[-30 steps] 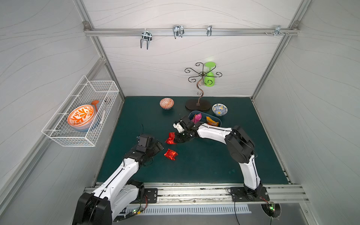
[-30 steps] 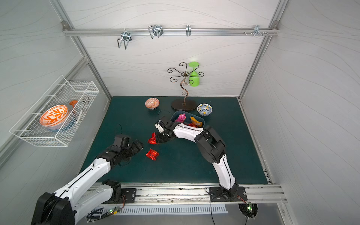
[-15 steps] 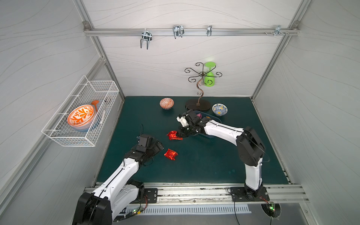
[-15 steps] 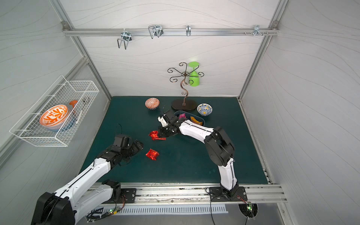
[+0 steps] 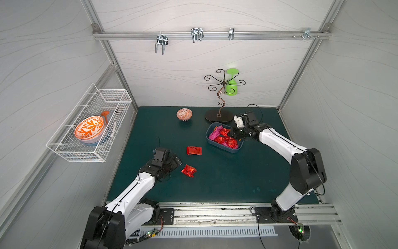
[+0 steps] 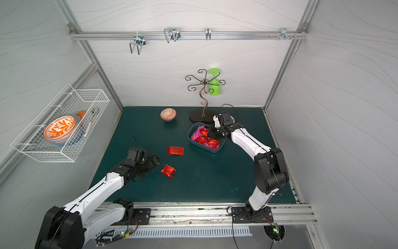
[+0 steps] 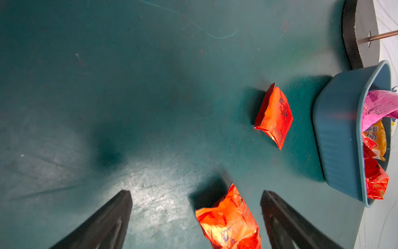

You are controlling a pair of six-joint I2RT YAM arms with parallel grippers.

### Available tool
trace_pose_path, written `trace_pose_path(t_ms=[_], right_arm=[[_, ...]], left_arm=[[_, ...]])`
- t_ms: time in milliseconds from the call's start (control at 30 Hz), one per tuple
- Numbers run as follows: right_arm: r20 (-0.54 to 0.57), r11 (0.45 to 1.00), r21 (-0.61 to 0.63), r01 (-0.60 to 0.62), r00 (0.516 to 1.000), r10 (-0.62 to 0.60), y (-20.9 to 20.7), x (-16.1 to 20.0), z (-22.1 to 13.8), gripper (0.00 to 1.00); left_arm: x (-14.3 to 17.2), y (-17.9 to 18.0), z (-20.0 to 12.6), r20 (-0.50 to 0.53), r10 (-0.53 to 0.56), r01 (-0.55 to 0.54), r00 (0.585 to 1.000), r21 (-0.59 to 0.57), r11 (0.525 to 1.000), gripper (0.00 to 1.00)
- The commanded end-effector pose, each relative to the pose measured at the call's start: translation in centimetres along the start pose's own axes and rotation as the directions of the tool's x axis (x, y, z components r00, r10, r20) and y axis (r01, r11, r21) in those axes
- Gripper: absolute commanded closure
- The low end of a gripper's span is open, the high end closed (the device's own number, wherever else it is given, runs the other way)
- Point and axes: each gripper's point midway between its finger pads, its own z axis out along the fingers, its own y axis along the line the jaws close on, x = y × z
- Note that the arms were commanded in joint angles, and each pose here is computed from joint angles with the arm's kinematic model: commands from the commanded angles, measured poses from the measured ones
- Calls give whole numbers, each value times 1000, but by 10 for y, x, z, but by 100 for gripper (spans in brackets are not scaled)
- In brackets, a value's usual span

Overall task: Put the tea bags into the storage box
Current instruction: Place the tea bag in the storage box, then pick up the tea bag from the center of the board.

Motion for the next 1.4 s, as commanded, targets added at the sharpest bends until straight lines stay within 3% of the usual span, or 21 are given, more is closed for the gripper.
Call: trace_pose_path(t_ms=[0,433,633,767,867,1067,1367], right_arm=[[7,999,41,11,1000,-11,-16,-1,-7,100],[-31,994,100,32,999,-29,-30,-23,21,99],[-11,996,88,34,999,-33,-24,-26,13,83],[29,995,82,54,998,-56,-16,-28,-8,64],[64,995,72,65,996,-70,-9,-27,-27,58],[88,997,40,60,994,-63,0,-8,-52,54],[119,999,14,37,992,-38,1,13,-72,54]], left_arm=[[-13,-23,-6,27,-9,7,1000,64,998,2],[-4,-38,-3,-43,63,-58,997,120,991,3],[-2,-54,0,-86,110,-94,990,168,981,3],[-5,-68,6,-101,130,-107,986,205,973,4],[-10,-75,12,-100,139,-115,985,212,971,6],[-18,-82,31,-106,127,-105,986,195,975,13],[-28,-106,66,-109,88,-55,990,274,960,37]])
